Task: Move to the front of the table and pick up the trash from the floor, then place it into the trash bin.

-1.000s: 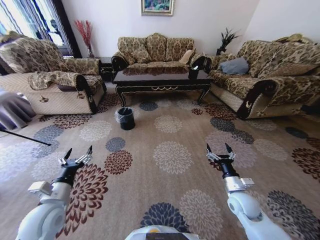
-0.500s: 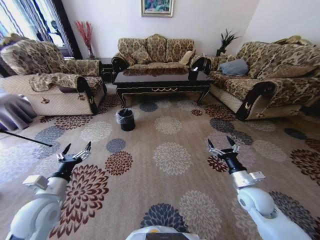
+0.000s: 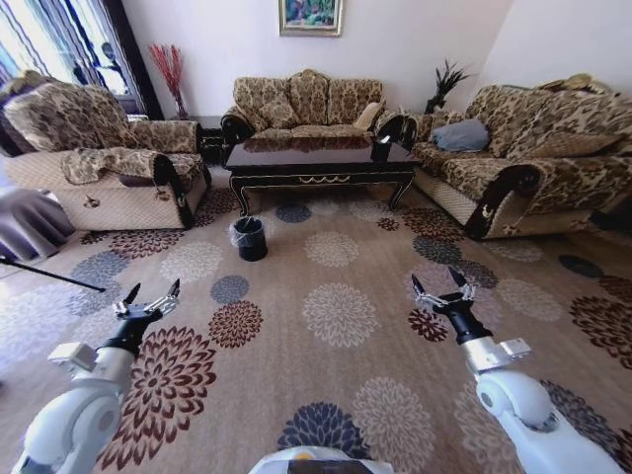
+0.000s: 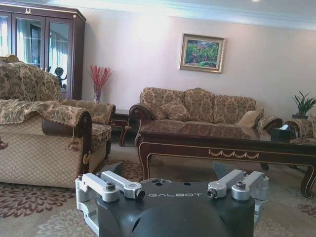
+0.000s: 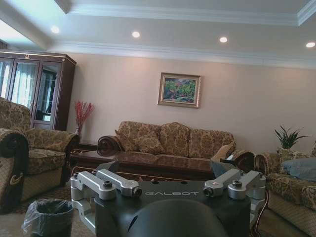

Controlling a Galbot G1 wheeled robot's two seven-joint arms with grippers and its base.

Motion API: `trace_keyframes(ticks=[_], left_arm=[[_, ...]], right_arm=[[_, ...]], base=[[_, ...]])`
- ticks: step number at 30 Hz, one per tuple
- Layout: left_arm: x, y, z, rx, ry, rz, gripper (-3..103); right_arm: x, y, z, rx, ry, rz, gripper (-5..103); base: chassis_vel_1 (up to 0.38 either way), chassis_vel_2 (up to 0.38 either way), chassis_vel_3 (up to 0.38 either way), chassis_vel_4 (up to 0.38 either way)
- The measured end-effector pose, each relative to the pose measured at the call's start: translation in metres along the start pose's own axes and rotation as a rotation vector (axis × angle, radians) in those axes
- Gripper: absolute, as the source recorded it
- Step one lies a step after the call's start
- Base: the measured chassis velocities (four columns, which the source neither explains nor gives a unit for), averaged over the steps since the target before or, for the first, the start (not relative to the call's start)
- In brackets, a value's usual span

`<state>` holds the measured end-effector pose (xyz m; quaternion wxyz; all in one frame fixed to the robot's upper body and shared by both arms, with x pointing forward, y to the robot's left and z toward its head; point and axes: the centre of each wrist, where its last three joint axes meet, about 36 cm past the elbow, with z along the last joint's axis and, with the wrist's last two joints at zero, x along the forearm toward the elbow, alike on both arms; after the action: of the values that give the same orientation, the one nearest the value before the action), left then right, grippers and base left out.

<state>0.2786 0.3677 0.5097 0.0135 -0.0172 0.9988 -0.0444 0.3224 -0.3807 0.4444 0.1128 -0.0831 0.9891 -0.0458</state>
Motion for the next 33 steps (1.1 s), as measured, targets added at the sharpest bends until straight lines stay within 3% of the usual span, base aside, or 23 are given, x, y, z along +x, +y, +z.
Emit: trace_keyframes(ticks=[33], left_arm=[[0.013,-0.010,-0.001,-0.012,0.005,0.015,100]], right_arm=[[0.000,0.004,0.002,-0.008,-0.008,-0.025,100]], base=[[0.000,0.000,0.000,0.000]])
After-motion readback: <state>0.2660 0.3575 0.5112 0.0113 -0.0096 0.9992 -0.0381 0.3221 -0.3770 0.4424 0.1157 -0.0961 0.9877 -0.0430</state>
